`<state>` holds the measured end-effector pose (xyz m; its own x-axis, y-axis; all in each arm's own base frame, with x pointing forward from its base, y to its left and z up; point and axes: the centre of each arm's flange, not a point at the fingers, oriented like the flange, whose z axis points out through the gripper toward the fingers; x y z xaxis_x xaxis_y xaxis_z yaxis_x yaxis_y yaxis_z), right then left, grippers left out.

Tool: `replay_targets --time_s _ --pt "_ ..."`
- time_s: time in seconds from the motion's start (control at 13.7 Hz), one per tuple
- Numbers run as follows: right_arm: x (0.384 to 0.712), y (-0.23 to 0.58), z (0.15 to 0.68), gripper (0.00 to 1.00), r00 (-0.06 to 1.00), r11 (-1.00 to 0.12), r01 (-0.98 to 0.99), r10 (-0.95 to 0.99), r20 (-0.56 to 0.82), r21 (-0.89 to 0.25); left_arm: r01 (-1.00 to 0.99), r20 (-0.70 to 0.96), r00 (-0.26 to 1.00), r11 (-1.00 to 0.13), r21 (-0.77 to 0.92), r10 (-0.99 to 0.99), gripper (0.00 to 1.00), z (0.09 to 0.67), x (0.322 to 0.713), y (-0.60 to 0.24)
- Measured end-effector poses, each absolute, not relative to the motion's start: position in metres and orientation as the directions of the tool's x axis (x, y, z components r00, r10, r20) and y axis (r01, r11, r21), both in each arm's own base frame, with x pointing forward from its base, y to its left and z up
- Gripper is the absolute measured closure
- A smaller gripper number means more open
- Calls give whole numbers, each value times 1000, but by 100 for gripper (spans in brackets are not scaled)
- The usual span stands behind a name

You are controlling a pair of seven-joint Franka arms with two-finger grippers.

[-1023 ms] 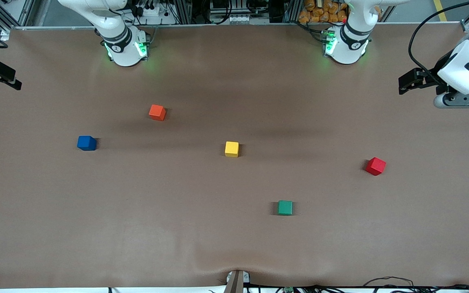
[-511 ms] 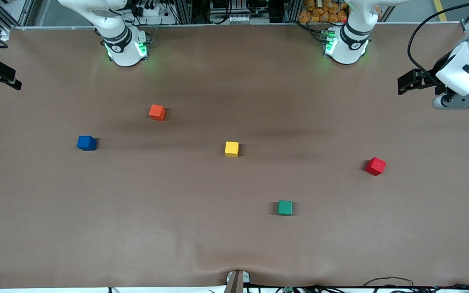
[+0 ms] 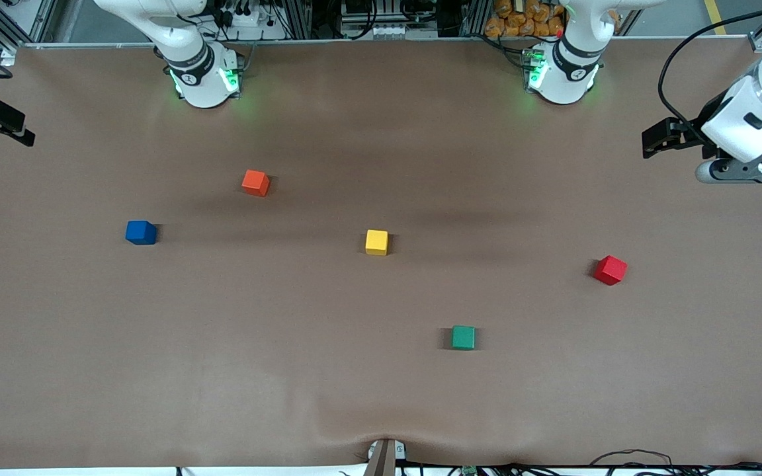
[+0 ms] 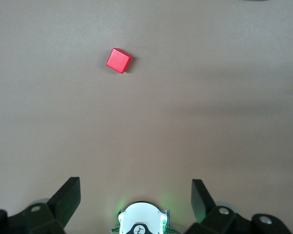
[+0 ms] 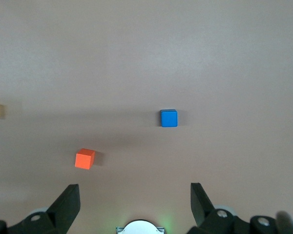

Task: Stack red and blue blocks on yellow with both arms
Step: 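Raise the left gripper from rest and start moving toward the red cube, then move the open left gripper over the red cube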

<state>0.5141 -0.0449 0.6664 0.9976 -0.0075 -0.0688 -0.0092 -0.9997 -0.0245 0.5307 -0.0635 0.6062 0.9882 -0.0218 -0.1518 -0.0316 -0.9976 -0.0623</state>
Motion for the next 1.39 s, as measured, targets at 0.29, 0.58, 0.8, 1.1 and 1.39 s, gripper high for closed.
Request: replay_targets --time_s 0.29,0.58,0.8,1.1,1.39 --pt "514 -46 666 0 998 -1000 -11 -9 -69 -25 -47 -155 987 -997 -62 -36 0 603 531 -71" --pt "514 -46 666 0 998 -1000 -11 -10 -69 -25 -65 -163 985 -996 -62 -54 0 595 533 -82" --pt "514 -46 666 0 998 -1000 -11 -10 -69 -25 -52 -172 984 -996 -66 -40 0 584 538 -96" --pt "514 -46 666 0 998 -1000 -11 -10 -69 -25 -44 -179 983 -996 -73 -30 0 575 537 -124" --pt "514 -46 666 0 998 -1000 -11 -10 -69 -25 -50 -182 983 -996 -77 -35 0 571 534 -144"
